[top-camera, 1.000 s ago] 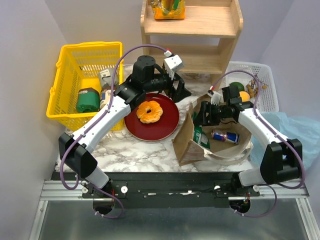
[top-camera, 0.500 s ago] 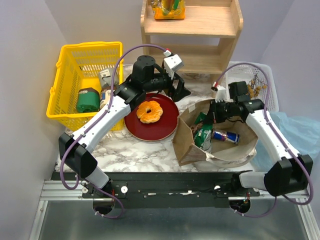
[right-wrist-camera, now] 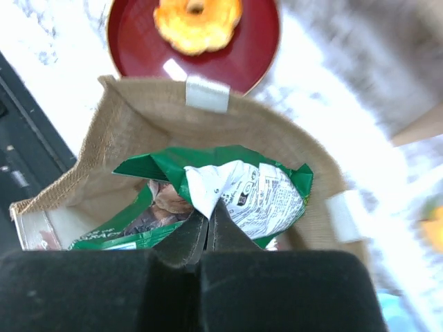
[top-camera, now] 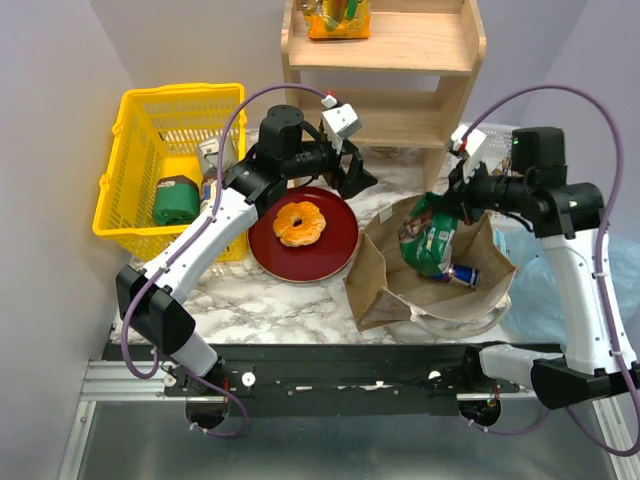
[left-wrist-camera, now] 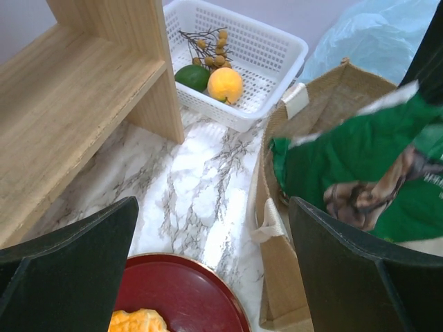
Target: Untie the knot of the grocery bags and take out the mixed food
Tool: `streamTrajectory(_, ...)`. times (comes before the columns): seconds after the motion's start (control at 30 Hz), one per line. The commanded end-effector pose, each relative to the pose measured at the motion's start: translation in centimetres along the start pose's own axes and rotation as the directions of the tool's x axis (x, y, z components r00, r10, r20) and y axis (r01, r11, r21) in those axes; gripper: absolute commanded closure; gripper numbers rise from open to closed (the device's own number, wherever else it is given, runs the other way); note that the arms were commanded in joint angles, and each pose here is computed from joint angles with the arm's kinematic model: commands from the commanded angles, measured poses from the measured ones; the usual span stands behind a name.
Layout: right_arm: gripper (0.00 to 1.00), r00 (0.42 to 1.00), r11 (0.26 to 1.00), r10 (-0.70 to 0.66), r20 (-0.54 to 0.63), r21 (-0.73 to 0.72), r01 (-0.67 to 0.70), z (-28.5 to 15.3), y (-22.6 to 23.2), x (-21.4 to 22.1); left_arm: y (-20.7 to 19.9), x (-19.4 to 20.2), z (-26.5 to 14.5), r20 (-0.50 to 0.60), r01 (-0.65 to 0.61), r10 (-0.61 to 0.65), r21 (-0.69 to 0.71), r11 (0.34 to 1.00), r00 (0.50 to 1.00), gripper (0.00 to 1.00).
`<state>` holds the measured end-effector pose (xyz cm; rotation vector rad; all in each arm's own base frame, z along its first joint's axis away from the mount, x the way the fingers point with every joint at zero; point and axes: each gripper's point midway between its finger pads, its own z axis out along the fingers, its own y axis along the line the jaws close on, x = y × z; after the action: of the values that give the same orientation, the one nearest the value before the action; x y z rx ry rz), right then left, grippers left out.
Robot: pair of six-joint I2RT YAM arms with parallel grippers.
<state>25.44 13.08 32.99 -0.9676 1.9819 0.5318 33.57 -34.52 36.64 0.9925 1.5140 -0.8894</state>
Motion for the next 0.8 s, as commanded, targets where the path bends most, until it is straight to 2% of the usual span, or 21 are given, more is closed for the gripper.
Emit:
streamTrajectory(0.0,1.00,0.971,0.983,-0.168,0.172,0.105,0.152,-4.3,-0.9,-6.5,-1.6,-0.1,-1.0,-0.006,-0.073,0.073,0.072,0.995,0.997,0.01)
streamTrajectory(0.13,1.00,0.922,0.948,-0.252,0.296,0.265,0.174,-7.5,-1.6,-10.1,-2.3,3.0,0.6,-0.066,-0.046,0.053,0.103,0.994,0.996,0.01)
streamTrajectory(0.23,0.99,0.889,0.894,-0.313,0.335,0.421,0.156,-10.7,-2.6,-12.0,-3.2,4.0,2.5,-0.109,0.001,0.018,0.173,0.985,0.994,0.01)
streamTrajectory(0.27,1.00,0.881,0.872,-0.327,0.342,0.469,0.142,-11.6,-3.0,-12.4,-3.8,3.1,2.7,-0.110,0.011,0.012,0.205,0.979,0.994,0.01)
streamTrajectory(0.3,1.00,0.863,0.817,-0.346,0.368,0.571,0.084,-13.8,-4.0,-13.2,-4.2,3.3,3.3,-0.126,0.018,0.011,0.222,0.975,0.992,0.01)
streamTrajectory(0.4,1.00,0.829,0.719,-0.370,0.420,0.694,-0.030,-17.4,-5.0,-13.8,-4.5,4.7,5.1,-0.190,0.006,0.040,0.234,0.972,0.981,0.01)
streamTrajectory(0.47,0.99,0.824,0.690,-0.367,0.431,0.720,-0.070,-18.5,-5.3,-13.8,-4.3,6.6,6.2,-0.240,0.003,0.054,0.232,0.973,0.969,0.01)
streamTrajectory(0.53,0.99,0.817,0.655,-0.370,0.442,0.748,-0.108,-19.7,-5.8,-13.9,-3.2,9.4,7.7,-0.322,-0.038,0.093,0.173,0.984,0.942,0.01)
streamTrajectory(0.6,1.00,0.813,0.621,-0.383,0.439,0.774,-0.125,-20.7,-6.1,-14.1,-3.1,10.3,8.1,-0.360,-0.048,0.109,0.176,0.983,0.927,0.03)
streamTrajectory(0.63,0.99,0.810,0.602,-0.389,0.438,0.787,-0.136,-21.2,-6.3,-14.2,-3.2,11.2,8.5,-0.376,-0.036,0.105,0.187,0.982,0.920,0.08)
streamTrajectory(0.7,1.00,0.805,0.549,-0.409,0.431,0.821,-0.160,-22.6,-6.9,-14.5,-3.9,11.6,8.3,-0.386,-0.029,0.123,0.242,0.970,0.914,0.33)
streamTrajectory(0.73,1.00,0.803,0.530,-0.414,0.427,0.831,-0.169,-23.0,-7.1,-14.5,-4.3,11.6,8.4,-0.376,-0.033,0.140,0.278,0.960,0.916,0.49)
streamTrajectory(0.77,1.00,0.802,0.513,-0.420,0.425,0.840,-0.176,-23.4,-7.3,-14.6,-4.6,11.0,8.4,-0.366,-0.032,0.141,0.288,0.957,0.920,0.88)
